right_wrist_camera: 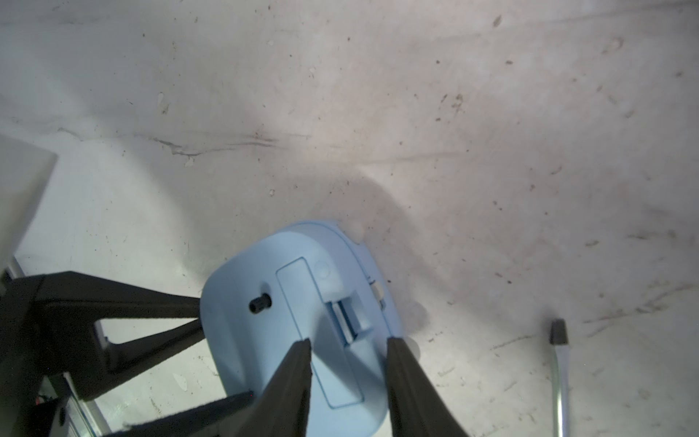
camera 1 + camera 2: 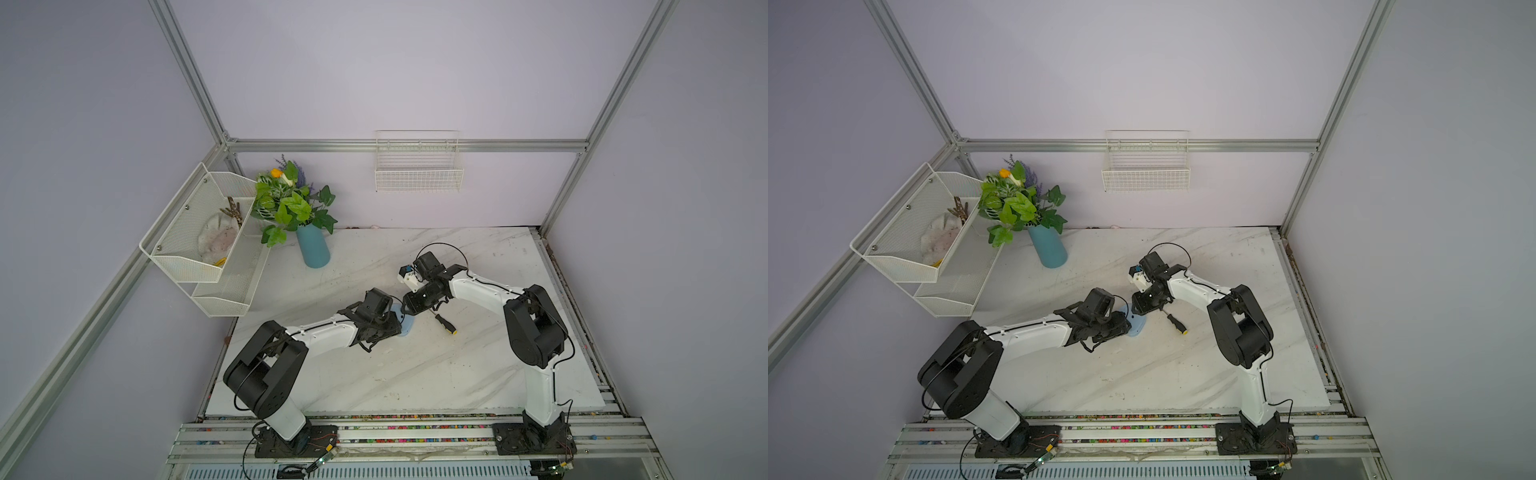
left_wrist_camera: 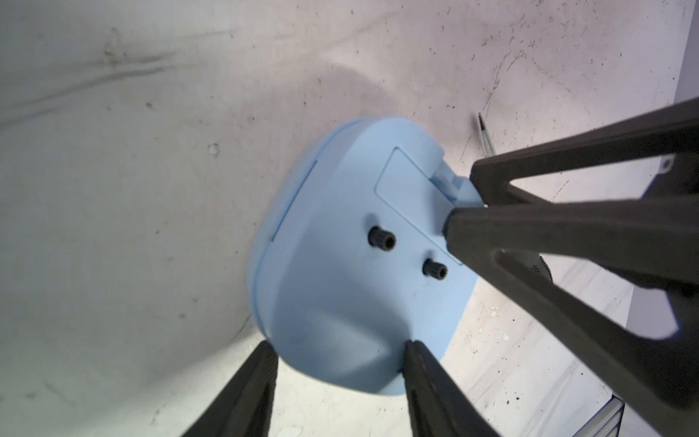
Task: Remove the battery from the alarm
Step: Adjust the alarm at the center of the board.
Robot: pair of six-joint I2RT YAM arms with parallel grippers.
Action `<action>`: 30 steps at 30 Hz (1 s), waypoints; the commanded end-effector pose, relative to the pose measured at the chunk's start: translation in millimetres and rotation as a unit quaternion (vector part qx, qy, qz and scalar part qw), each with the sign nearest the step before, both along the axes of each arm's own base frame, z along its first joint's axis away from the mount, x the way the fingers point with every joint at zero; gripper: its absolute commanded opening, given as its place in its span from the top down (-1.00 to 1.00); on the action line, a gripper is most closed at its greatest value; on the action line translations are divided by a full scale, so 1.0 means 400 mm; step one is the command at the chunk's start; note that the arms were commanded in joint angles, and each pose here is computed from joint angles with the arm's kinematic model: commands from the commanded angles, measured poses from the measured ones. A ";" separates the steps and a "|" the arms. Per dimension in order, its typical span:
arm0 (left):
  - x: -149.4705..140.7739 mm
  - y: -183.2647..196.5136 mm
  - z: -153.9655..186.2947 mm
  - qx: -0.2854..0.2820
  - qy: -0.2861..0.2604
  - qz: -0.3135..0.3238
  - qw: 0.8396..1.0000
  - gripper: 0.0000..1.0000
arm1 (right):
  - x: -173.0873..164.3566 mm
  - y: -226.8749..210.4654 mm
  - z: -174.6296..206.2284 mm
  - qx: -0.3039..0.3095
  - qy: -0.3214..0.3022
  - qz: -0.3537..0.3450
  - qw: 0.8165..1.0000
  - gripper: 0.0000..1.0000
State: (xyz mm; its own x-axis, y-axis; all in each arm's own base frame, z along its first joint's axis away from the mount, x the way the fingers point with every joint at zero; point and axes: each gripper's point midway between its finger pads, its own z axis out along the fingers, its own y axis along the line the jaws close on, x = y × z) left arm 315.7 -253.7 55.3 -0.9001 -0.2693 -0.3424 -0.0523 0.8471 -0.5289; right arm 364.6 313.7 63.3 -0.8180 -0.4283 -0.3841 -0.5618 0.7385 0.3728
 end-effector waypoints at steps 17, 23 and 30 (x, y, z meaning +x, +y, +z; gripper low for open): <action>0.070 0.090 -0.038 0.030 0.008 0.034 0.999 -0.13 | -0.146 -0.028 -0.081 0.005 0.055 -0.014 0.998 0.45; 0.094 0.071 -0.028 0.021 0.002 0.030 0.999 -0.13 | -0.183 -0.033 -0.070 0.013 0.057 -0.023 0.998 0.47; 0.117 0.057 -0.012 0.028 -0.006 0.016 0.999 -0.15 | -0.205 -0.019 -0.029 0.029 0.050 -0.023 0.998 0.47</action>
